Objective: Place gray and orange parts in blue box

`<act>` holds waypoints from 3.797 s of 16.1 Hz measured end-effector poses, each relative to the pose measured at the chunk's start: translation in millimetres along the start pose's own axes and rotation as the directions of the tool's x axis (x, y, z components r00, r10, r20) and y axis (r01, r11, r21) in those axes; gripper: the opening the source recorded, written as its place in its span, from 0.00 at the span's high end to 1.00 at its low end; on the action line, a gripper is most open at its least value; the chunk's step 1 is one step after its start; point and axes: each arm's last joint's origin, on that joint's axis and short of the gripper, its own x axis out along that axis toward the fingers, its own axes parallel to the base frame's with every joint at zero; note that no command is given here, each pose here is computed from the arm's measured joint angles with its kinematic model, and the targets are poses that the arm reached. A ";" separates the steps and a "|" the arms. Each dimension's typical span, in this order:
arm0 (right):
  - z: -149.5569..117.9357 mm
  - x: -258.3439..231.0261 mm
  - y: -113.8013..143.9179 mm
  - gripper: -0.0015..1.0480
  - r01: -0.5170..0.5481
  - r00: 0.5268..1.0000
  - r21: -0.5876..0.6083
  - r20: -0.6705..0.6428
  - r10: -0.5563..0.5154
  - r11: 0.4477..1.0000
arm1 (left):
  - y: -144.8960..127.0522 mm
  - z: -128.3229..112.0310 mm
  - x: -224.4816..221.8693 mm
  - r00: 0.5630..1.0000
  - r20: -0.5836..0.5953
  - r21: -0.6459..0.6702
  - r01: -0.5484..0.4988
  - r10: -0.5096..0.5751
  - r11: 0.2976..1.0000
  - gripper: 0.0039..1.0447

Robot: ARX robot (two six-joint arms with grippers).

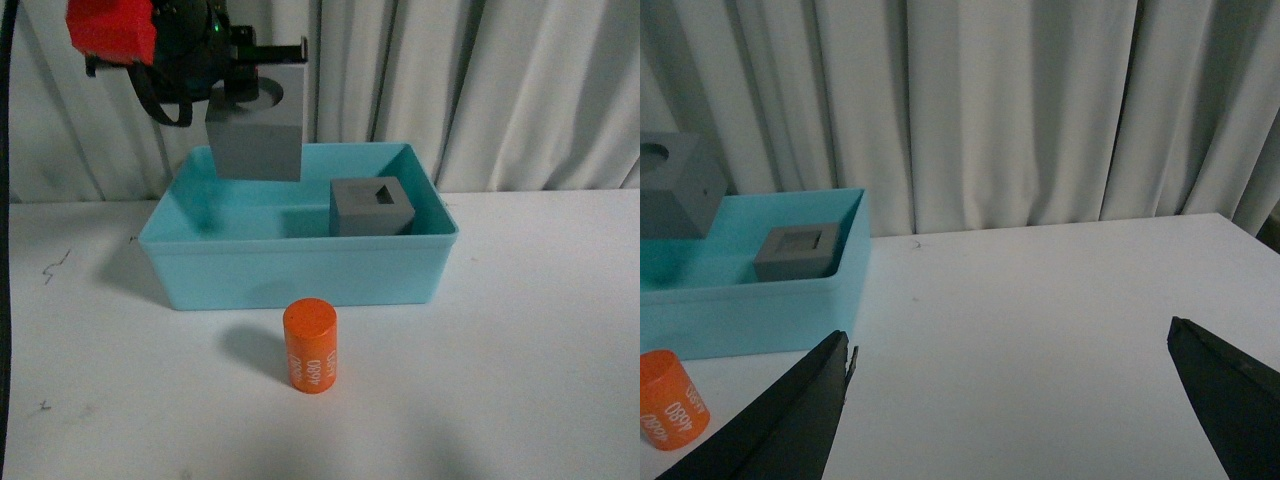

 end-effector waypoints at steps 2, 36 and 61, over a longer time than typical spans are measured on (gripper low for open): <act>0.0 0.0 0.0 0.06 0.000 1.000 0.000 0.000 0.000 1.000 | 5.4 -19.4 23.2 0.998 -0.044 0.047 -0.047 0.049 0.998 0.82; 0.0 0.0 0.4 0.06 -0.003 1.000 0.000 0.000 0.003 1.000 | 154.3 -172.1 -224.6 0.888 0.456 0.025 0.054 -0.059 0.998 0.81; 0.1 0.0 0.4 0.06 -0.005 1.000 -0.001 0.001 0.005 1.000 | 157.7 -205.5 -267.0 0.883 0.464 0.035 0.064 -0.073 0.997 0.99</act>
